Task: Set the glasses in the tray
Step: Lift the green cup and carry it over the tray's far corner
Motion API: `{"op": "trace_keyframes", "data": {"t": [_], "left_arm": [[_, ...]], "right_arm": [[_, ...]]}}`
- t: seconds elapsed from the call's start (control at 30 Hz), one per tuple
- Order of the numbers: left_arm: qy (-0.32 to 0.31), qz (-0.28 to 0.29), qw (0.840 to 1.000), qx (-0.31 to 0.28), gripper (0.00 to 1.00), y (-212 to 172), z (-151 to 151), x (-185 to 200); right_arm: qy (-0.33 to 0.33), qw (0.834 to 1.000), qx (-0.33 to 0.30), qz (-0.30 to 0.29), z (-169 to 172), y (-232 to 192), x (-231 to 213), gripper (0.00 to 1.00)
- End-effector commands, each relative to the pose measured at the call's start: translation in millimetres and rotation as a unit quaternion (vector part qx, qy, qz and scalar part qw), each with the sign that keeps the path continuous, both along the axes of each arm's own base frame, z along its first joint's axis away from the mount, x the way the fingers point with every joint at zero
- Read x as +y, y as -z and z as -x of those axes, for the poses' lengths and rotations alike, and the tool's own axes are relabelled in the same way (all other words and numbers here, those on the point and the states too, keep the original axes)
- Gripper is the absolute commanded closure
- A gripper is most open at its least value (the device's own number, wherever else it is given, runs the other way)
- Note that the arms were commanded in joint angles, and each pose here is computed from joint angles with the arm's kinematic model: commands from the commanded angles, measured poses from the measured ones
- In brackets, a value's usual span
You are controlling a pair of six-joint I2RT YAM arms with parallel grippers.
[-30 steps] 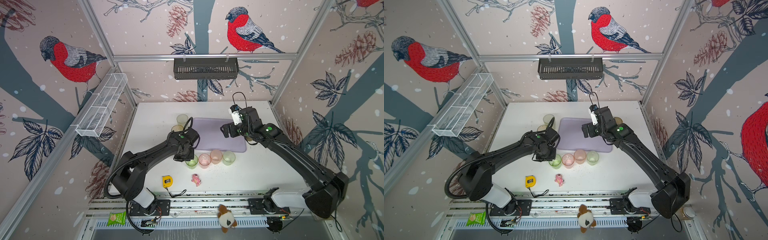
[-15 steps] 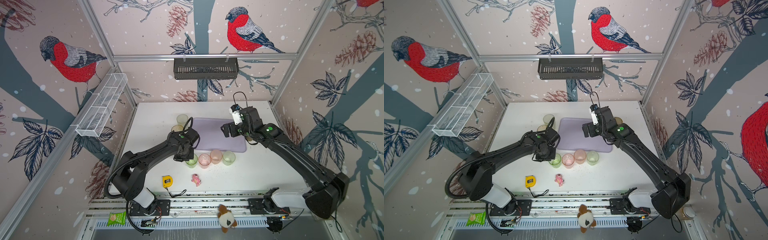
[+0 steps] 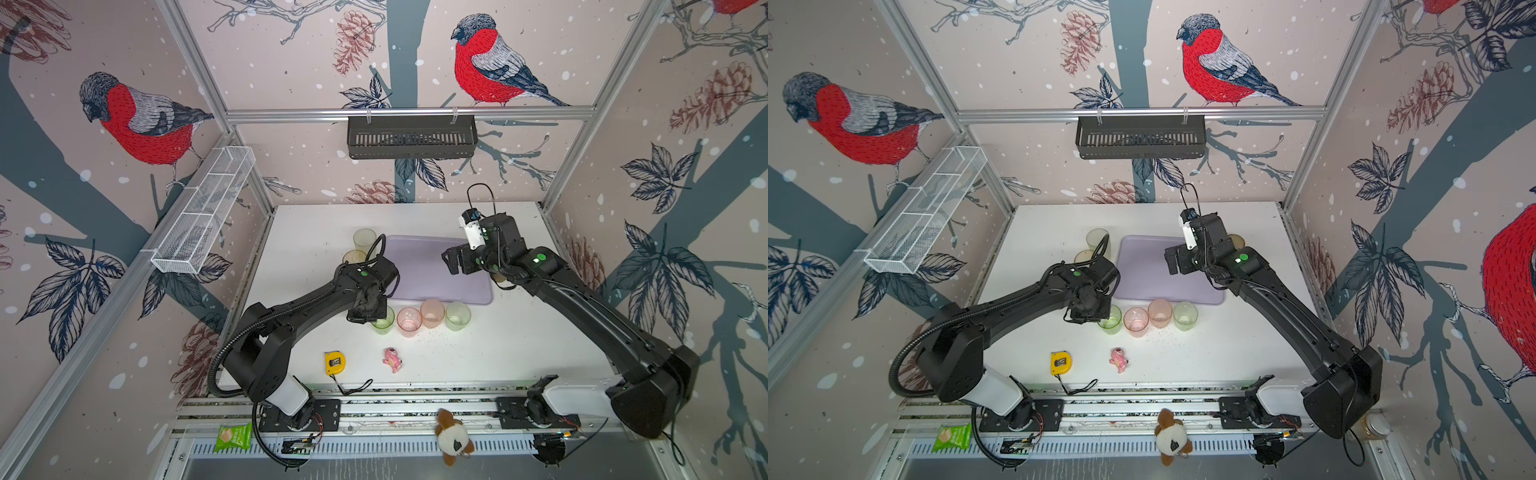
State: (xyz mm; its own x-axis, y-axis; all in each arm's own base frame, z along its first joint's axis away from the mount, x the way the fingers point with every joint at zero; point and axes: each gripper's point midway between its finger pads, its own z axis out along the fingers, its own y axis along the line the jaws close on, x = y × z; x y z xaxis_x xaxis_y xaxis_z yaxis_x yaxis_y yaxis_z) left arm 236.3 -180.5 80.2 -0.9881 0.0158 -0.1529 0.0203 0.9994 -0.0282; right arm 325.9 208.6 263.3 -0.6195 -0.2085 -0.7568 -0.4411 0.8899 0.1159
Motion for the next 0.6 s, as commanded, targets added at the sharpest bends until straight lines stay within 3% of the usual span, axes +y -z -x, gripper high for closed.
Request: {"op": "trace_keyframes", "data": {"t": [0.0,0.57], "left_arm": [[0.001,-0.018,1.0,-0.002,0.96,-6,2,7],[-0.011,-0.055,0.997,-0.048,0.99,-57,-42,-3]], "right_arm": [[0.005,1.0,-0.015,-0.008,-3,-8,0,0.0],[0.014,1.0,-0.017,-0.01,-5,-10,-8,0.0]]}}
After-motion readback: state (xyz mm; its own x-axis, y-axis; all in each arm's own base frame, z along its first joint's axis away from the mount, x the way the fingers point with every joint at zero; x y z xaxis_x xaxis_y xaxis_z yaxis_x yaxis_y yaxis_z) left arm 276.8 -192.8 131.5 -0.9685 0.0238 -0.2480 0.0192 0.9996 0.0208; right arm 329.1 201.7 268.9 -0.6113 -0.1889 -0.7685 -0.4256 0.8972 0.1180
